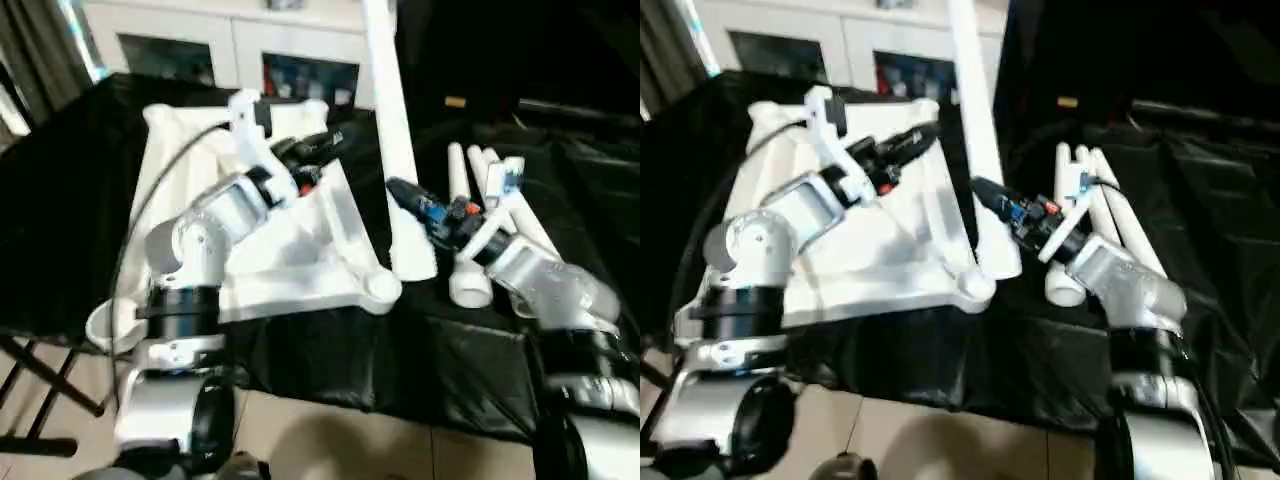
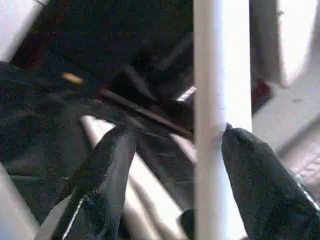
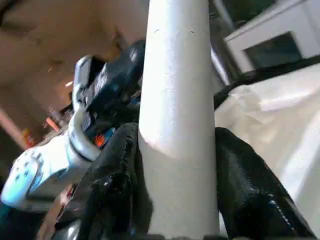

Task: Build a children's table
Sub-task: Pick table leg

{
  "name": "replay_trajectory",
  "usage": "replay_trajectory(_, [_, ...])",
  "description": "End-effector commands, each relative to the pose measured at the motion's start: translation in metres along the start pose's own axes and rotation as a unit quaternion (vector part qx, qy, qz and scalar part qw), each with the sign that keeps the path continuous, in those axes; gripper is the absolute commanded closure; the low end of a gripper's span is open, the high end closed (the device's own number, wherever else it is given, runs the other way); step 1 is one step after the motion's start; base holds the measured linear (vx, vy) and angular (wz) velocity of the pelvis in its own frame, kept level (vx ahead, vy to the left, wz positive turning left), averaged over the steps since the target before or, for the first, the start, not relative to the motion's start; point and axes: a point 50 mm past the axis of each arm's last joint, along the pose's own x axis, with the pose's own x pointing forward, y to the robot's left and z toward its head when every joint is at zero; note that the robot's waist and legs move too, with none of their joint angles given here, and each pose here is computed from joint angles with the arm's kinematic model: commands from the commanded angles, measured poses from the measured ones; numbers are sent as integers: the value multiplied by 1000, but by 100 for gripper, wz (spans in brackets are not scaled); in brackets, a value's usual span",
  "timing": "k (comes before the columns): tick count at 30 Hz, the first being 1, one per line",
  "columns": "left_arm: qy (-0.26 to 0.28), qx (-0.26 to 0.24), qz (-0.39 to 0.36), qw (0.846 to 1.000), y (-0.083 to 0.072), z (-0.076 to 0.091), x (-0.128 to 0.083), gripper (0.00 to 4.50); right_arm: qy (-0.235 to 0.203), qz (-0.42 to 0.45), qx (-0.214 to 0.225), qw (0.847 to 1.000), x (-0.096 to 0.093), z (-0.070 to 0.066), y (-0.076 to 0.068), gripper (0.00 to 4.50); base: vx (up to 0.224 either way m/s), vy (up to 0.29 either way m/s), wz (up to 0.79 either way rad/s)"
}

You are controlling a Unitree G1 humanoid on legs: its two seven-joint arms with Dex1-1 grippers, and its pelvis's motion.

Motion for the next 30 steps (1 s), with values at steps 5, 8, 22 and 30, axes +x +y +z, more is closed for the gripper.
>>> replay_trajectory(5, [22, -20, -78, 996, -28, -1, 6, 146, 27, 20, -22, 999, -1, -4, 15, 268, 0, 0, 0])
replay_trajectory(8, [31, -13, -77, 996, -30, -3, 7, 146, 38, 11, -36, 999, 1, -5, 17, 268, 0, 0, 0])
replay_trajectory(22, [23, 7, 47, 999, -14, -1, 13, 208, 69, -67, -153, 984, 35, 0, 22, 268, 0, 0, 0])
replay_trajectory(30, [3, 7, 123, 992, -4, -2, 19, 253, 87, -118, -209, 967, 57, -7, 22, 268, 0, 0, 0])
